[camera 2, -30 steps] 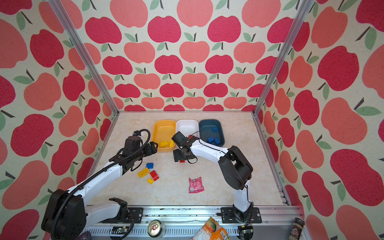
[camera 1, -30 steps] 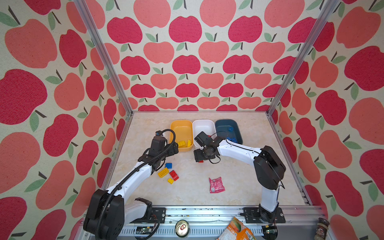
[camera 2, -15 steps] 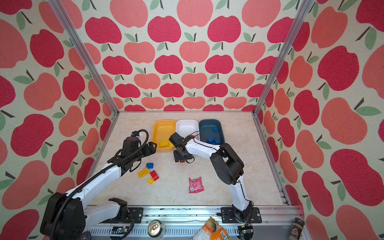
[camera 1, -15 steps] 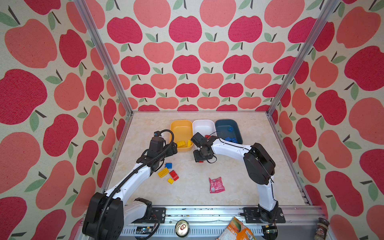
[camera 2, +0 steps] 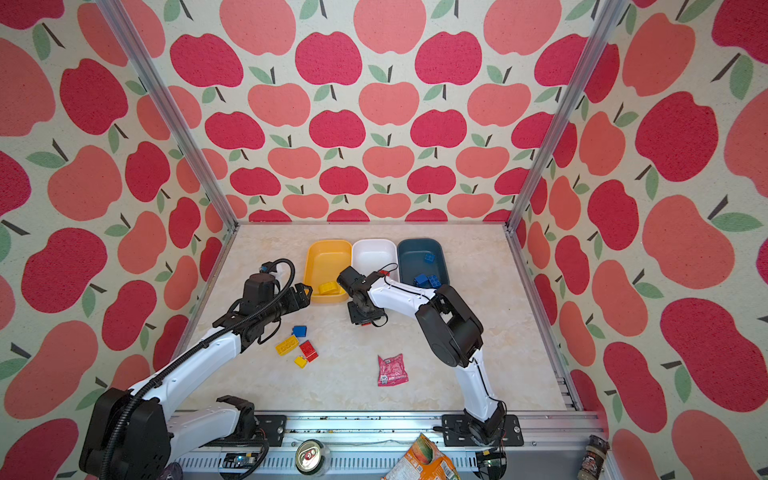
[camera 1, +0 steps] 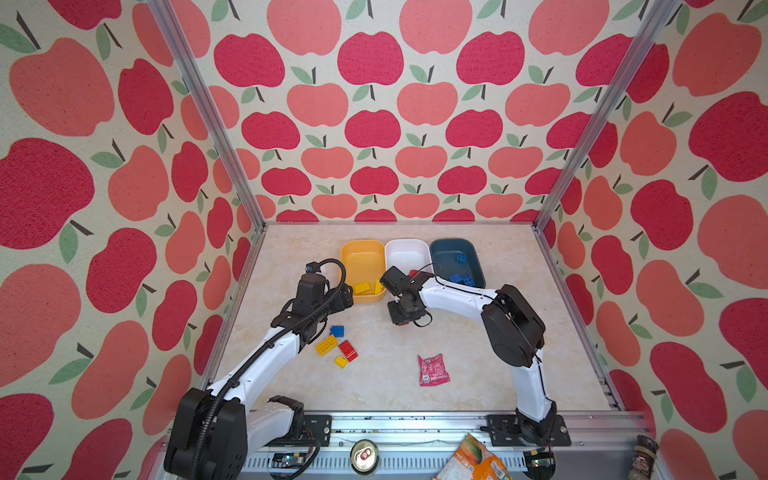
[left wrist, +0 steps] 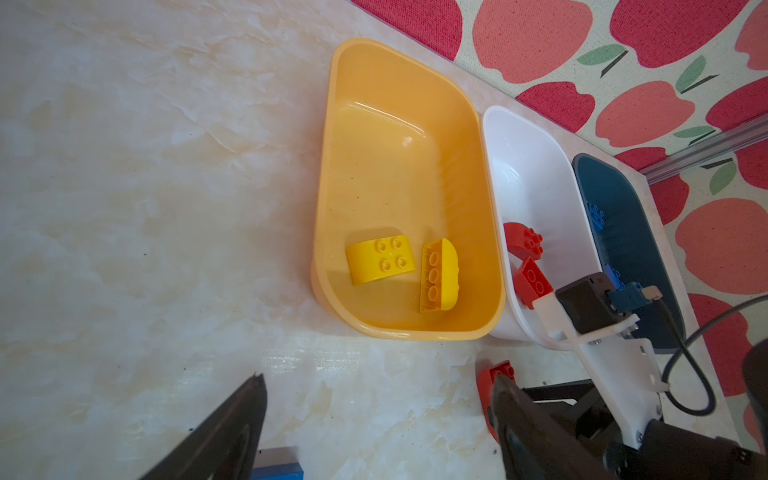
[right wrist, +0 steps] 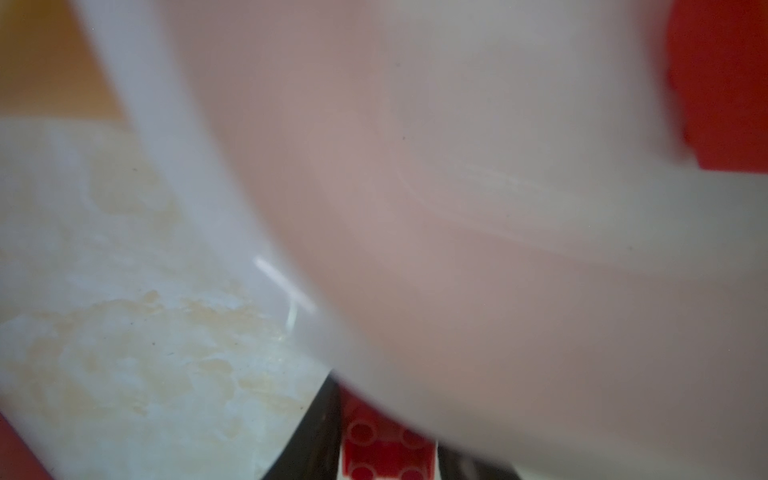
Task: Sort the legos into containers by color
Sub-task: 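Move the right gripper down to the red brick beside the white bin, then close the right gripper on the red brick and lift it, then carry the red brick over the white bin and release it with the right gripper, then raise the right gripper from the white bin while the left gripper moves to the pile, then lower the left gripper and close it on the long yellow brick, then carry the yellow brick into the yellow bin and open the left gripper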
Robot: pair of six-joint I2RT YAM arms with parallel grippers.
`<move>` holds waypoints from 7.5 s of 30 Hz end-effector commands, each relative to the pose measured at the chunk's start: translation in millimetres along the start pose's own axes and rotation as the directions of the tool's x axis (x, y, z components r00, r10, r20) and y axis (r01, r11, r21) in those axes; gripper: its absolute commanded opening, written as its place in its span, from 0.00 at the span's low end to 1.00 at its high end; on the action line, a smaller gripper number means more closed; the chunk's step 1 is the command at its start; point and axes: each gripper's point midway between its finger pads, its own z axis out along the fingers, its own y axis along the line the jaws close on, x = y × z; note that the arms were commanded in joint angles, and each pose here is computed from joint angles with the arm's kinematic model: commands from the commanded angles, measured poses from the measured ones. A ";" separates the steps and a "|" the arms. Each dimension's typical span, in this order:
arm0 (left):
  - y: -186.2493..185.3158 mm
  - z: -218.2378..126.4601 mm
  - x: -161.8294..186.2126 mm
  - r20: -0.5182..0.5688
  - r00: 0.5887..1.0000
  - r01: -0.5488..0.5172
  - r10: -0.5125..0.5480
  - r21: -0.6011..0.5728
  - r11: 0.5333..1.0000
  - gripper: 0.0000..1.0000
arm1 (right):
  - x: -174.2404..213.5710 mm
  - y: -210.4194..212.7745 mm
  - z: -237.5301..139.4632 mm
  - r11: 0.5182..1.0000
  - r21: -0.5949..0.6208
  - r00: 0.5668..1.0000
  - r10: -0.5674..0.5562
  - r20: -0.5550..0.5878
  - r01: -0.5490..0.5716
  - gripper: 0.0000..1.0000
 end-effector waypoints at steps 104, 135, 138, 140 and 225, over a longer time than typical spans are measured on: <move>48.8 -38.7 99.6 -0.658 0.742 -0.373 0.126 -0.250 0.893 0.82 | -8.6 -72.3 -128.8 0.990 -0.134 0.978 0.078 0.193 -0.053 0.70; 74.6 -21.7 143.7 -0.735 0.676 -0.256 -0.046 -0.294 0.921 0.70 | 21.1 -97.8 -149.1 0.976 -0.166 0.958 0.179 0.225 -0.143 0.71; 76.8 -23.3 144.4 -0.732 0.679 -0.262 -0.051 -0.306 0.915 0.67 | 20.2 -97.6 -148.9 0.975 -0.168 0.957 0.181 0.228 -0.144 0.71; 78.6 -23.2 143.3 -0.727 0.685 -0.265 -0.053 -0.317 0.911 0.64 | 20.1 -97.6 -147.5 0.974 -0.171 0.956 0.184 0.227 -0.147 0.71; -69.2 116.9 -50.1 -0.334 0.899 -0.321 0.282 -0.066 0.945 0.60 | 23.8 -99.7 -142.8 0.968 -0.176 0.950 0.219 0.222 -0.182 0.70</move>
